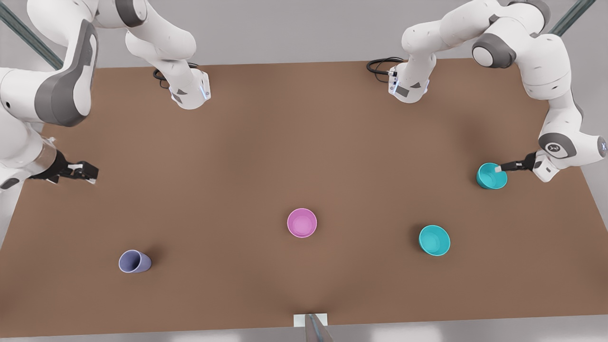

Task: Stack the blue bowl on the pink bowl

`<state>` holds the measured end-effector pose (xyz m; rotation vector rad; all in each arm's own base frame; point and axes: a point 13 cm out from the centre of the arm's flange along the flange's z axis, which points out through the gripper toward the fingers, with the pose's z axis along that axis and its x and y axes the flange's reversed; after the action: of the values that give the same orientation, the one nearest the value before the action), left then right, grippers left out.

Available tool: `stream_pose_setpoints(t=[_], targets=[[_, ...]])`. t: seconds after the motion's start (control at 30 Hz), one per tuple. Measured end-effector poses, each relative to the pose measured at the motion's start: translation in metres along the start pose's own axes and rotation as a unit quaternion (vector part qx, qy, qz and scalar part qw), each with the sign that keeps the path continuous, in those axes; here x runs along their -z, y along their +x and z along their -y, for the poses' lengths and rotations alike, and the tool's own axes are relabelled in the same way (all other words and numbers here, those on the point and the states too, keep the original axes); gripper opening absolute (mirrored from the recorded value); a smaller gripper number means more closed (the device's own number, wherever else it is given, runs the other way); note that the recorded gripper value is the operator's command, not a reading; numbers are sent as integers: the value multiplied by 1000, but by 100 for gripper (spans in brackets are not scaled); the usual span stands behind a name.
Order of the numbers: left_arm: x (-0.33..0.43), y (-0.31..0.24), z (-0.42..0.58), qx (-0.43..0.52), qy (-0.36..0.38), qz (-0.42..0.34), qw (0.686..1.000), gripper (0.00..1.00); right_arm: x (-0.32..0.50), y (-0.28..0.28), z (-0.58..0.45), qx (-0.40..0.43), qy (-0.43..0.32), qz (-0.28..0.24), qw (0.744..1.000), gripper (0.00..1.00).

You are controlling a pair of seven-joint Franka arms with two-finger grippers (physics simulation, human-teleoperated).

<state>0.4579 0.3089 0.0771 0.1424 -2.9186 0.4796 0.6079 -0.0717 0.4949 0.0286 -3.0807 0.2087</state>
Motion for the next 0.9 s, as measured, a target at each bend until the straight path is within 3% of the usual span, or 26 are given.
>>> stream_pose_setpoints(t=[0.27,0.33,0.43,0.7,0.8,0.9], targets=[[-3,-22,0,-18,15,54,998,100,-10,3,-1,55,-5,-22,998,100],[-7,-27,4,-28,17,58,998,45,-11,4,-1,64,-6,-24,998,100],[-12,-27,4,-43,13,54,998,21,-11,5,-2,78,-8,-26,997,100],[24,-49,23,-83,-11,70,994,21,-11,6,0,102,-9,-27,994,100],[89,-83,151,-199,-50,63,977,21,-11,6,0,110,-10,-27,994,100],[98,-103,308,-313,-83,26,946,21,-11,6,0,116,-10,-27,993,100]])
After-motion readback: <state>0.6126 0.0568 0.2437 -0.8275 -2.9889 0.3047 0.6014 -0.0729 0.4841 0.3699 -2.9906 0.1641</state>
